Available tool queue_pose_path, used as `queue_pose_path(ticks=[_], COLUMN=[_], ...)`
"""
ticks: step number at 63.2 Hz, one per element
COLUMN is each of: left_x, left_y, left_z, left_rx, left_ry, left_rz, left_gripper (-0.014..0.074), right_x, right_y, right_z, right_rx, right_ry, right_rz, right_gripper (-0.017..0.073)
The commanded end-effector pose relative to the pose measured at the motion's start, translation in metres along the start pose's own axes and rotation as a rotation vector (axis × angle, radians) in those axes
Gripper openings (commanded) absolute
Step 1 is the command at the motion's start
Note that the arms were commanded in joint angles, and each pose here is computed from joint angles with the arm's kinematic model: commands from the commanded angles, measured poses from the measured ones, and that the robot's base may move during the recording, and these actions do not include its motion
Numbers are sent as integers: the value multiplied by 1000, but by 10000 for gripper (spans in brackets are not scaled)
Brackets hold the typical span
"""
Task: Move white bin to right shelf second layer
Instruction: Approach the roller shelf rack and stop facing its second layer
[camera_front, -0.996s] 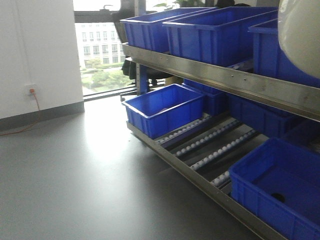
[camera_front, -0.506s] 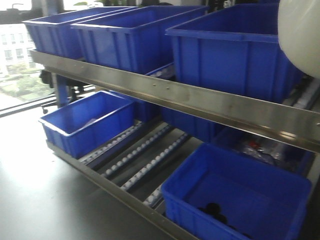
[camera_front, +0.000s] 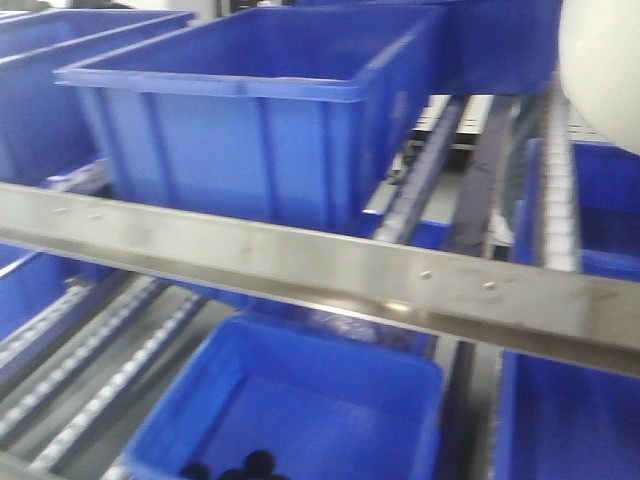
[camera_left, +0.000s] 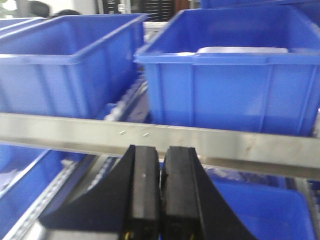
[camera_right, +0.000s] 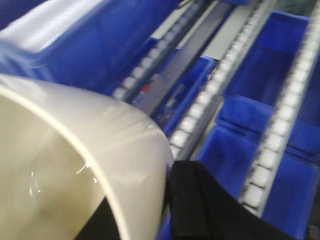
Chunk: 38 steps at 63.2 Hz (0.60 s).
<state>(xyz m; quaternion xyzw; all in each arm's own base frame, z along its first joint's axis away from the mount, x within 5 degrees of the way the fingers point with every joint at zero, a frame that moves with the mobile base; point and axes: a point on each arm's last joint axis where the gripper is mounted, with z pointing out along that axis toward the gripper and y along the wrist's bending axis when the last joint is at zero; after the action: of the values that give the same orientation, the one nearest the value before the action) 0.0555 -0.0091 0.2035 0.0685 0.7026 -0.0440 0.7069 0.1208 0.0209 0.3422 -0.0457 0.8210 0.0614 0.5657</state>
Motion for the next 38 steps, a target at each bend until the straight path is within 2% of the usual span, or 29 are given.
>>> queue_pose_path(ticks=[1, 38], left_x=[4, 4], left_y=[0, 0], left_z=[0, 0], left_rx=[-2, -2], left_ry=[-61, -61], left_rz=[-9, -9], left_gripper=[85, 85], right_x=[-19, -19], right_y=[1, 1], right_z=[-7, -7], right_rx=[-9, -9], right_ry=[-138, -138], right_rz=[2, 2], right_gripper=[57, 57])
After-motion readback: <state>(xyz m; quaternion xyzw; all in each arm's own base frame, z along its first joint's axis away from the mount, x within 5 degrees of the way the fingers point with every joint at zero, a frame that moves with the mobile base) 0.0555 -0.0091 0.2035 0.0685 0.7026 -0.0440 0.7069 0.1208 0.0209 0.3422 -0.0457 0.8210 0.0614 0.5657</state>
